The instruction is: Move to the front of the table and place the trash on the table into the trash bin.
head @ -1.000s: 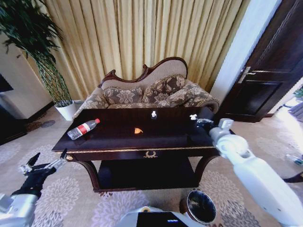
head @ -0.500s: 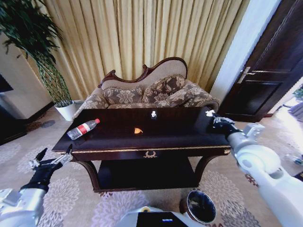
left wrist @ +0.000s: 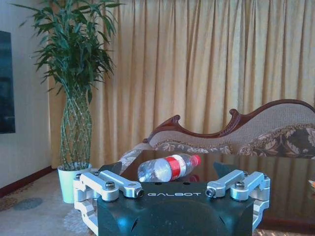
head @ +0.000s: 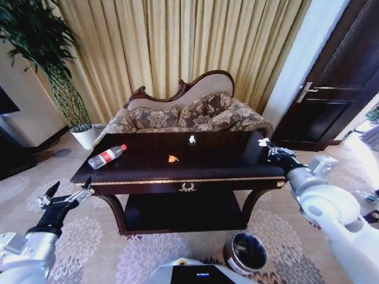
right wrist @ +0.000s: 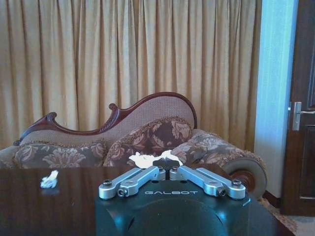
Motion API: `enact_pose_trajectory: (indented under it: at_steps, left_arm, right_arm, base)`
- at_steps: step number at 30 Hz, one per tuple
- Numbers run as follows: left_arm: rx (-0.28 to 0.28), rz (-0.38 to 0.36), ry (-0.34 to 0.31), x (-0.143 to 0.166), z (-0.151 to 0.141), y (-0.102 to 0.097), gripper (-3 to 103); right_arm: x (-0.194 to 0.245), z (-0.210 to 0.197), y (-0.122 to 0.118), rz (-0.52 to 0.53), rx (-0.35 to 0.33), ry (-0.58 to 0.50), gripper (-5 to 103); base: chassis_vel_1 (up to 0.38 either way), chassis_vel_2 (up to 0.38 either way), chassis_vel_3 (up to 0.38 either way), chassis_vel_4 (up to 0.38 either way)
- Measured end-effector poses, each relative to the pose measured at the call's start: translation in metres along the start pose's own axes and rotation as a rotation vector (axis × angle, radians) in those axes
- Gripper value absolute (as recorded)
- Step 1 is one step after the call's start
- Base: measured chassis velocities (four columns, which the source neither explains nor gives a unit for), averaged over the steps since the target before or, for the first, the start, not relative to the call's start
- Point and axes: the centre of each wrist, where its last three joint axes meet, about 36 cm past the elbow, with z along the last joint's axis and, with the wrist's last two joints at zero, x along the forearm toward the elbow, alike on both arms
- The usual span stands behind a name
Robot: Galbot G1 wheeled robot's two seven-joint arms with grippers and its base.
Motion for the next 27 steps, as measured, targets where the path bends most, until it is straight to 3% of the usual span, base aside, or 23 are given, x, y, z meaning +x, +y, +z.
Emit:
enact_pose_trajectory:
  at_steps: [15,19,27]
  left_arm:
    - [0.0,-0.007,0.016,0.003,0.003,-0.001,100]
    - [0.001,-0.006,0.019,0.003,0.004,-0.001,100]
    - [-0.002,-0.004,0.032,0.005,0.005,-0.001,100]
  right_arm:
    - [0.007,0.034,0.006,-0.005,0.017,0.063,0]
    - [0.01,0.063,0.001,-0.001,0.01,0.148,0]
    - [-0.005,0.165,-0.01,0.064,0.035,0.343,0]
  base:
    - [0.274,-0.266,-0.273,0.259]
    - [0.073,-0.066,-0.085,0.087]
    - [-0.025,0.012,0.03,-0.017]
